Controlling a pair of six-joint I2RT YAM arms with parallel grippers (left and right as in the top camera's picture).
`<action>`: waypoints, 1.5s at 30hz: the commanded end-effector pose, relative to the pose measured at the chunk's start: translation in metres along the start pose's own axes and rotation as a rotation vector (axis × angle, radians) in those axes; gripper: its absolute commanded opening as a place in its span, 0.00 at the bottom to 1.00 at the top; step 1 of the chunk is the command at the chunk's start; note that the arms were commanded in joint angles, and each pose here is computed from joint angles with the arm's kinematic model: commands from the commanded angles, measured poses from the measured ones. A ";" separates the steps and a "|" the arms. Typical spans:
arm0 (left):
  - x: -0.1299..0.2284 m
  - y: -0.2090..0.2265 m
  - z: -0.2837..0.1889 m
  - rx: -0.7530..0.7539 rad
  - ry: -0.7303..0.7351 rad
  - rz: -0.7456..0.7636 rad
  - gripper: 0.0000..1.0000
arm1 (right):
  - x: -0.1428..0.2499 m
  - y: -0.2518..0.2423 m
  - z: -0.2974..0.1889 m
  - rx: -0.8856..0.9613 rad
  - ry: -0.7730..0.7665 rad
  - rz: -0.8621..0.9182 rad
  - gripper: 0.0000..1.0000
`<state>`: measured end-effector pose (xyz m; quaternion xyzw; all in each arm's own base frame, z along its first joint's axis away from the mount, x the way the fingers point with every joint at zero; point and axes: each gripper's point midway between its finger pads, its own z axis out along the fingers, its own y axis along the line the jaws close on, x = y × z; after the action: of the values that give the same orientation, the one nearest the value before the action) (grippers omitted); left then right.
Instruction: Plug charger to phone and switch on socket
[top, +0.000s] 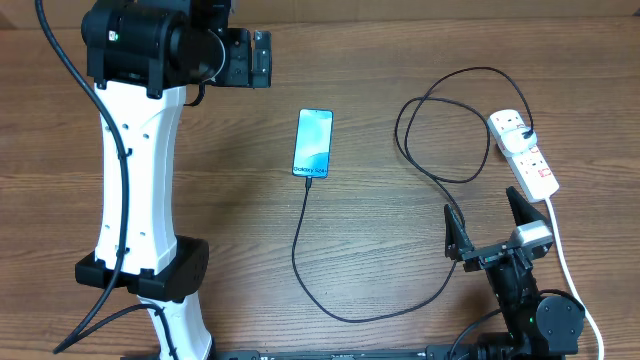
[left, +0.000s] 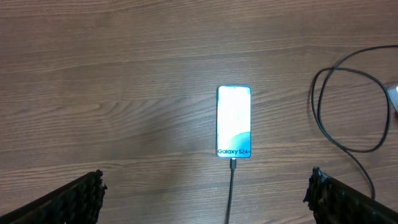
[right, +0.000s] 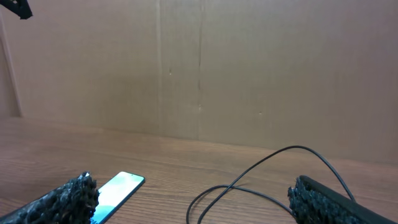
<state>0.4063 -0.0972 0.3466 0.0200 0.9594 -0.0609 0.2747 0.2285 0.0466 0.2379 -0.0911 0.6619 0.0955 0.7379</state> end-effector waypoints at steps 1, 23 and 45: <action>0.000 0.004 -0.002 -0.012 -0.004 -0.021 1.00 | 0.000 -0.003 -0.001 0.018 -0.010 -0.011 1.00; 0.000 0.004 -0.002 -0.012 -0.004 -0.021 0.99 | 0.038 -0.005 0.006 0.021 0.005 -0.007 1.00; 0.000 0.004 -0.002 -0.012 -0.004 -0.021 1.00 | 0.067 -0.013 0.004 0.070 0.120 0.054 1.00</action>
<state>0.4063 -0.0971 0.3465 0.0199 0.9595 -0.0607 0.2745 0.2435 0.0348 0.1735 -0.0534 0.7119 0.0811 0.6955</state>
